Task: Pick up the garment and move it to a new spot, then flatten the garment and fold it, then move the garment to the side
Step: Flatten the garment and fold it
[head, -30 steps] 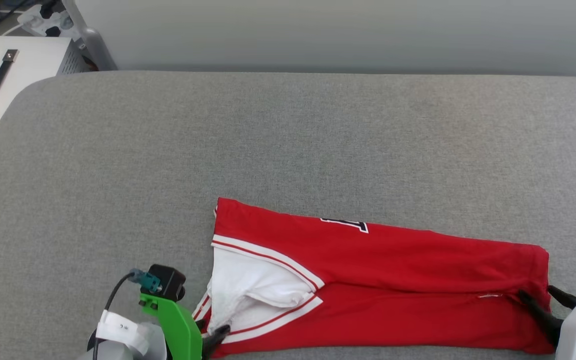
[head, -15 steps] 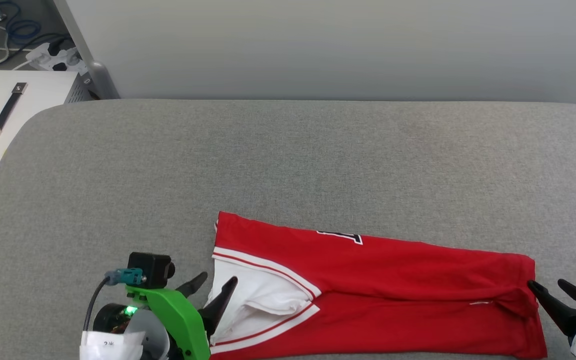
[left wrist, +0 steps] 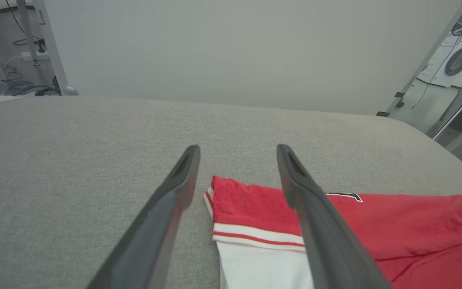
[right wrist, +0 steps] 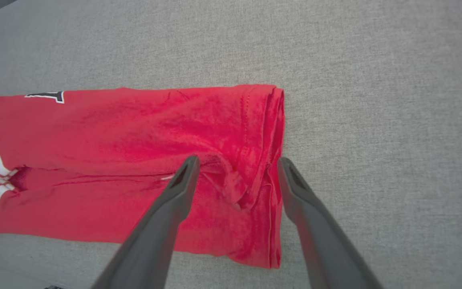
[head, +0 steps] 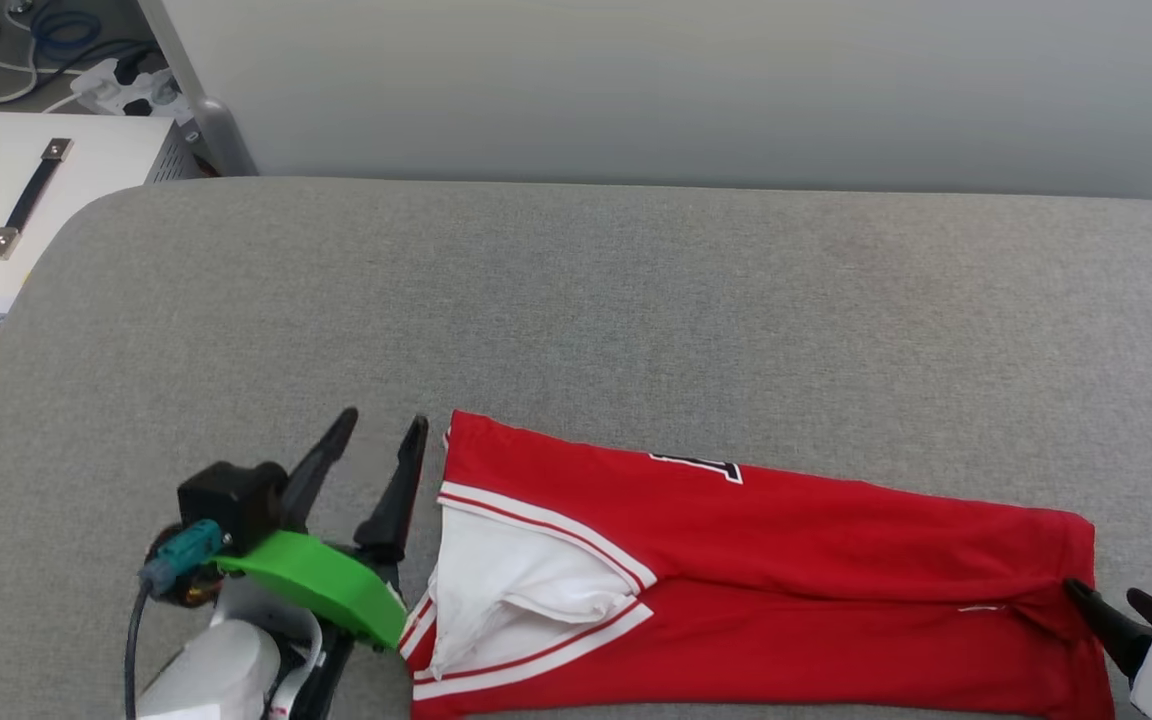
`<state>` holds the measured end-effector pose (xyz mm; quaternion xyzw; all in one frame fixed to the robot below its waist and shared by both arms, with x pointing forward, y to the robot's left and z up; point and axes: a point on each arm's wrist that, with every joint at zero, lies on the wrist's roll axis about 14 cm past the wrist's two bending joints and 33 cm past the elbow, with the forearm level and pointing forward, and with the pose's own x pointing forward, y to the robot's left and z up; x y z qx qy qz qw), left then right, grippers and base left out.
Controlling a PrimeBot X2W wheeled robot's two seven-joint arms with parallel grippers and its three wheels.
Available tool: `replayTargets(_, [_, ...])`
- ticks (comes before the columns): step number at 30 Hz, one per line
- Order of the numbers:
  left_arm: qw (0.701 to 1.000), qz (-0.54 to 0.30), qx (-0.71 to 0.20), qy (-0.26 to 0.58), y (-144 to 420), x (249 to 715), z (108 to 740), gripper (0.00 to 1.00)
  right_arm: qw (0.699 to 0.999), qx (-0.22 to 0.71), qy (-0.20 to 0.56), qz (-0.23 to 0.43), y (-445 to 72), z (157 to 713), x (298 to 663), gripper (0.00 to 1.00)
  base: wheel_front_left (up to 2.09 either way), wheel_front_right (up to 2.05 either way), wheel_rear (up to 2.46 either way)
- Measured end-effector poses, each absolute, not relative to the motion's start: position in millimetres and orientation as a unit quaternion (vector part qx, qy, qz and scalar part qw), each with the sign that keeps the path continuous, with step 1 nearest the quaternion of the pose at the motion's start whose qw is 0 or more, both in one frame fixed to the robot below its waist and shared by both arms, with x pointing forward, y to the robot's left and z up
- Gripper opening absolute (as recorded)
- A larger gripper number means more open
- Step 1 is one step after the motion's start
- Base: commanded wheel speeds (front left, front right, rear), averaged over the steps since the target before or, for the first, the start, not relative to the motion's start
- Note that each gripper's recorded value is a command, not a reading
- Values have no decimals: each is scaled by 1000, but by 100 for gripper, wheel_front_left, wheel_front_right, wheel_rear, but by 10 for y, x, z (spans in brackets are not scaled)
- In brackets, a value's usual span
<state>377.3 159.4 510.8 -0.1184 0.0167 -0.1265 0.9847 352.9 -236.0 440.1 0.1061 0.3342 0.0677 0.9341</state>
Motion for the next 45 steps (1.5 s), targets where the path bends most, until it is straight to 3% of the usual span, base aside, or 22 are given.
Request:
replayTargets(6, [988, -107, -93, -69, 1696, 3869, 5483, 100, 924, 117, 363, 26, -2422, 4226, 3517, 100, 0, 0, 0])
replayTargets(15, [990, -96, -86, -62, 1719, 3835, 5297, 100, 907, 134, 399, -10, -2441, 3976, 3528, 100, 0, 0, 0])
replayTargets(30, [992, -85, -92, -29, 1705, 3896, 5044, 100, 884, 149, 442, 1, -2231, 3640, 3545, 100, 0, 0, 0])
replayTargets(31, [992, -86, -92, -27, 1696, 3895, 5032, 100, 884, 149, 444, 3, -2216, 3629, 3543, 96, 0, 0, 0])
replayTargets(32, [992, -88, -92, -25, 1687, 3893, 5020, 100, 884, 149, 444, 4, -2206, 3625, 3546, 56, 0, 0, 0])
replayTargets(33, [991, -89, -94, -23, 1681, 3890, 5011, 100, 884, 149, 443, 5, -2201, 3625, 3548, 33, 0, 0, 0])
replayTargets(34, [991, -90, -96, -21, 1671, 3886, 5001, 100, 885, 151, 440, 5, -2205, 3628, 3554, 0, 0, 0, 0])
replayTargets(45, [990, -98, -95, -31, 1664, 3840, 5084, 100, 907, 136, 399, -5, -2392, 3810, 3613, 0, 0, 0, 0])
